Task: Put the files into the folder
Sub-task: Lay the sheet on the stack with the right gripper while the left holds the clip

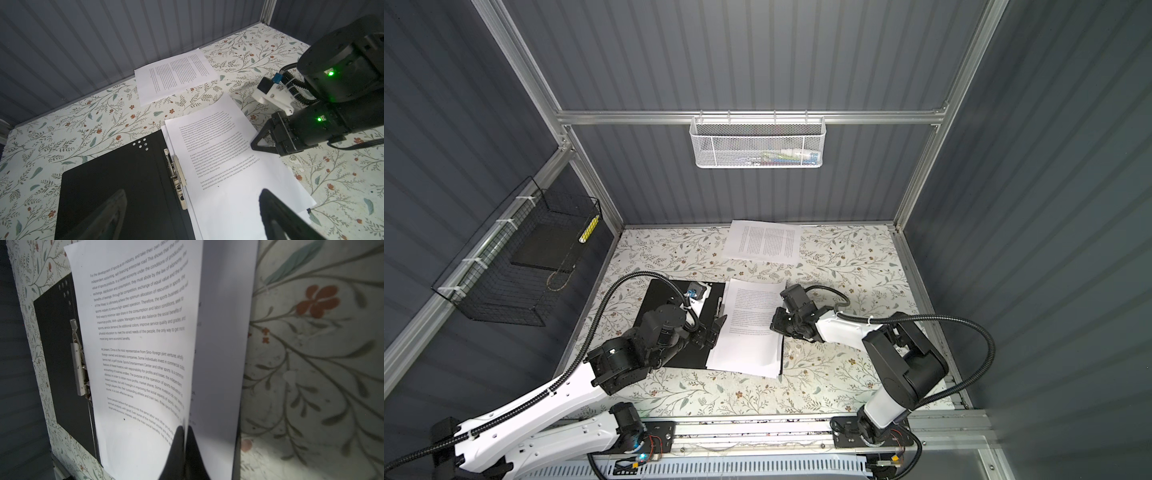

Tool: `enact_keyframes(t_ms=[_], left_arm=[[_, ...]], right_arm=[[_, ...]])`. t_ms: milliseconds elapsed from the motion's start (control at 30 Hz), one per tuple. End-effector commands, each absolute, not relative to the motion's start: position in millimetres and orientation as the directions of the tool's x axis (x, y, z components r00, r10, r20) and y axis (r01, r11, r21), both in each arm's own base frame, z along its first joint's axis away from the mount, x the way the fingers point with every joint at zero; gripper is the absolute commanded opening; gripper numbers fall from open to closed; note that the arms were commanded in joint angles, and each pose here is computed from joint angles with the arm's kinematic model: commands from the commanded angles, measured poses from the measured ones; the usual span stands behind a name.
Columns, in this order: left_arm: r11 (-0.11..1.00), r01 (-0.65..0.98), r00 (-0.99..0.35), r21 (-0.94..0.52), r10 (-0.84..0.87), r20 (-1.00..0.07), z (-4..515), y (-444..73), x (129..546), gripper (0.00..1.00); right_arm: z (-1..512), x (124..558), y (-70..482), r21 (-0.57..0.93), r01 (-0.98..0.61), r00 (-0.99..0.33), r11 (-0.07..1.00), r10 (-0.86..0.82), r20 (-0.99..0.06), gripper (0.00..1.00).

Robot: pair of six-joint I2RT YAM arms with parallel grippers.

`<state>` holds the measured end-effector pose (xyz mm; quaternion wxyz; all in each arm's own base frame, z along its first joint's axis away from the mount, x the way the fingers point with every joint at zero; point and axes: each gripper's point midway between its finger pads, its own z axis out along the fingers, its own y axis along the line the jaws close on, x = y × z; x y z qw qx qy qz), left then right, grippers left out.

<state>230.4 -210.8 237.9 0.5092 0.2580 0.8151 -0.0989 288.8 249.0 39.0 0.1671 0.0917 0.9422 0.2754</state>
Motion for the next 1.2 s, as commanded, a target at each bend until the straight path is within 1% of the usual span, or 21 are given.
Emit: enact_keyframes(t_ms=[0,1033,1067,1100,1167], left_arm=[[0.843,0.528,-0.339,0.104,0.321,-0.884,242.1,-211.1,231.0,1.00],[0.839,0.536,-0.340,0.098,0.320,-0.884,241.7,-212.1,229.6,1.00],[0.838,0.537,-0.342,0.099,0.323,-0.882,240.5,-212.4,229.6,1.00],[0.837,0.538,-0.341,0.098,0.323,-0.883,240.9,-212.4,229.4,1.00],[0.838,0.537,-0.341,0.098,0.322,-0.883,240.7,-212.5,229.4,1.00]], right_arm=[[37.4,288.3,252.0,0.542,0.093,-0.930,0.835,0.268,-0.252,0.00],[37.2,281.4,261.2,0.546,0.094,-0.937,0.832,0.260,-0.235,0.00],[37.2,281.3,261.2,0.545,0.092,-0.937,0.833,0.258,-0.236,0.03],[37.1,280.8,260.9,0.545,0.091,-0.937,0.834,0.257,-0.236,0.08],[38.4,280.4,260.5,0.542,0.087,-0.937,0.836,0.254,-0.241,0.14]])
